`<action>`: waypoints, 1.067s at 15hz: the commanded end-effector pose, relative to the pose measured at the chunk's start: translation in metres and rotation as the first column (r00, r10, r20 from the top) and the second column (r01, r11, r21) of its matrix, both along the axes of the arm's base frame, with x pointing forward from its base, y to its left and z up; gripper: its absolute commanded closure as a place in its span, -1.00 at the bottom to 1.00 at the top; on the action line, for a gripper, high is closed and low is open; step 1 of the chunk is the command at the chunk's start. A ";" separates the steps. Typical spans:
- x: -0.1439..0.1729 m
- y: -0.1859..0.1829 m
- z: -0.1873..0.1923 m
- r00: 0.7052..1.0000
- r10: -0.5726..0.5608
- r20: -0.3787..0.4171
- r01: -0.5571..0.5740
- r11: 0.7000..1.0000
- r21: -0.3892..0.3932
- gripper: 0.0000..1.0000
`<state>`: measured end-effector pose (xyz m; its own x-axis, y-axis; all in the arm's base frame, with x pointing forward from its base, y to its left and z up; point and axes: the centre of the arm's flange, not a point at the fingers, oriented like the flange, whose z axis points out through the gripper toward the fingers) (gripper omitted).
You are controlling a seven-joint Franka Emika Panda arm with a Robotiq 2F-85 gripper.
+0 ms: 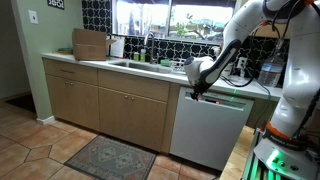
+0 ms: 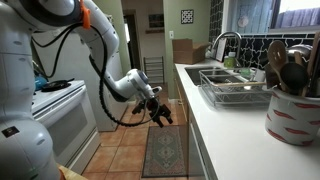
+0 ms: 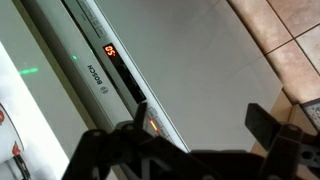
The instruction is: Push the second button from the left on the dish washing machine
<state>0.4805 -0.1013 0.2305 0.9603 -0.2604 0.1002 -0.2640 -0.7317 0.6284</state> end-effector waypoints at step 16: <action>0.021 -0.032 -0.043 0.998 0.057 -0.035 -0.061 0.992 -0.109 -0.46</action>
